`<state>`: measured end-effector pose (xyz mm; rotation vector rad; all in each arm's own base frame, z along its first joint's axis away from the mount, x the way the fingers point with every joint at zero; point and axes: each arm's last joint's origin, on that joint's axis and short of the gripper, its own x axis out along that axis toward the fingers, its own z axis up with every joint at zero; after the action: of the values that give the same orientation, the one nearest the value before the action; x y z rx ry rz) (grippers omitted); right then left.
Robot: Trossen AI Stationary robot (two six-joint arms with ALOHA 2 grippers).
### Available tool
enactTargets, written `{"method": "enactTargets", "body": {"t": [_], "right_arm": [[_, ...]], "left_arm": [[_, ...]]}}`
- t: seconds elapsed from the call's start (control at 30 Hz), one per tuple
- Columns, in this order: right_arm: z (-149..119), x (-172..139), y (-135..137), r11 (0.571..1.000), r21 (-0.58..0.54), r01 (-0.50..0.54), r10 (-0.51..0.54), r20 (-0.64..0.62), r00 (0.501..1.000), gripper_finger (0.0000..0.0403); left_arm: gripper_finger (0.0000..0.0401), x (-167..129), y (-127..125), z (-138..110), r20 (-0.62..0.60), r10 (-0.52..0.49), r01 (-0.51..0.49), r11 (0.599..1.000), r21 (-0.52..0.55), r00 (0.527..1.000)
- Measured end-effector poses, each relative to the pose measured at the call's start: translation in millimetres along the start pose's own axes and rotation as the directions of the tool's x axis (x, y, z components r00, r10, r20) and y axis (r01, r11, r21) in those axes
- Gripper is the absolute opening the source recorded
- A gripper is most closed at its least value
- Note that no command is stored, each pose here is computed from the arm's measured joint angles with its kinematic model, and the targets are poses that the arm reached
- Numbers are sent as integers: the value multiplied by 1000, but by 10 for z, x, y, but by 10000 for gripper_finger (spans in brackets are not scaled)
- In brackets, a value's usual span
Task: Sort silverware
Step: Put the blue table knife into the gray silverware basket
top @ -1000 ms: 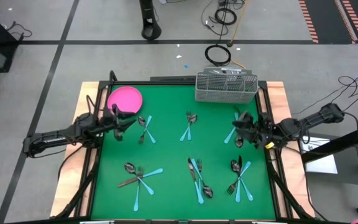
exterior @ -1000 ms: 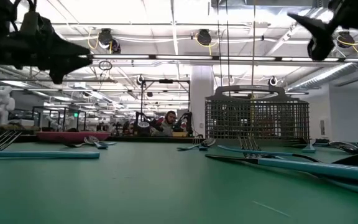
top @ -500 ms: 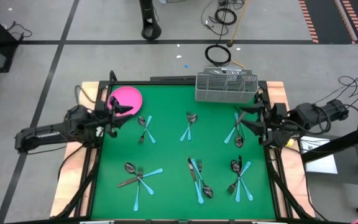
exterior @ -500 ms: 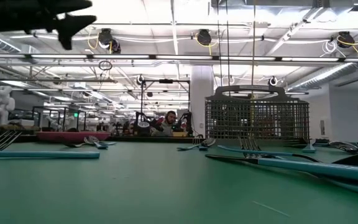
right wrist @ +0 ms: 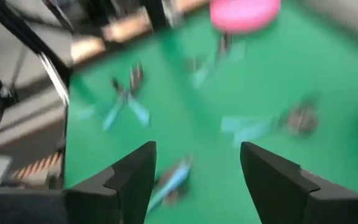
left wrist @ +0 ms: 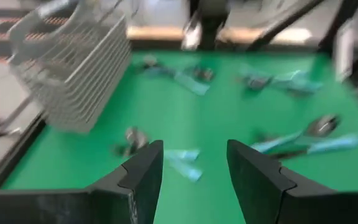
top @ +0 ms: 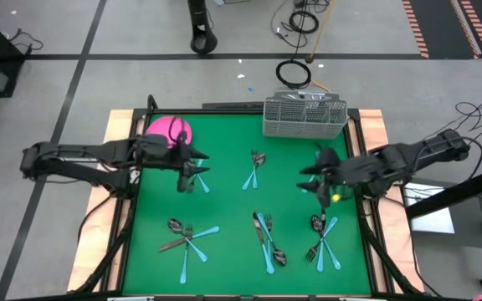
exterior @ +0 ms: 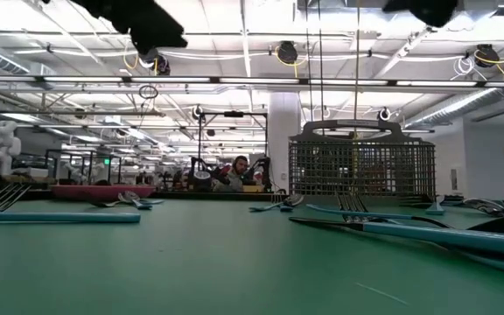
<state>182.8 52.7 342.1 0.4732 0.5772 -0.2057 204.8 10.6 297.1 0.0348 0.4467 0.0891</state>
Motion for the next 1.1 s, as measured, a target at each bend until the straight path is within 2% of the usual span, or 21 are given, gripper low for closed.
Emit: {"method": "enactTargets", "body": {"t": [0.07,0.17,0.33,0.5,0.63,0.83,0.97,1.1], "right_arm": [[-41,132,55,997,69,27,-16,-143,990,224],[-148,348,114,985,132,110,-62,-327,943,224],[-377,659,157,958,116,262,-170,-507,845,224],[-564,761,207,931,129,341,-177,-657,733,224],[-658,728,288,920,153,361,-161,-691,705,224],[-858,550,466,892,195,408,-167,-697,697,224],[-989,520,541,873,188,451,-238,-643,728,224],[-1089,562,564,840,201,503,-265,-657,705,224]], "left_arm": [[180,27,-53,-34,-38,63,-62,998,22,997],[180,41,-125,-55,-58,104,-101,994,49,993],[180,73,-176,-65,-68,91,-87,994,63,994],[180,161,-187,-65,-68,92,-88,994,62,993],[180,274,-202,-25,-25,81,-80,996,50,996],[180,363,-163,-150,-89,77,-73,996,43,993],[180,399,-109,-256,-3,45,-45,999,19,999],[180,347,8,-311,73,49,-48,999,-12,996]]}}
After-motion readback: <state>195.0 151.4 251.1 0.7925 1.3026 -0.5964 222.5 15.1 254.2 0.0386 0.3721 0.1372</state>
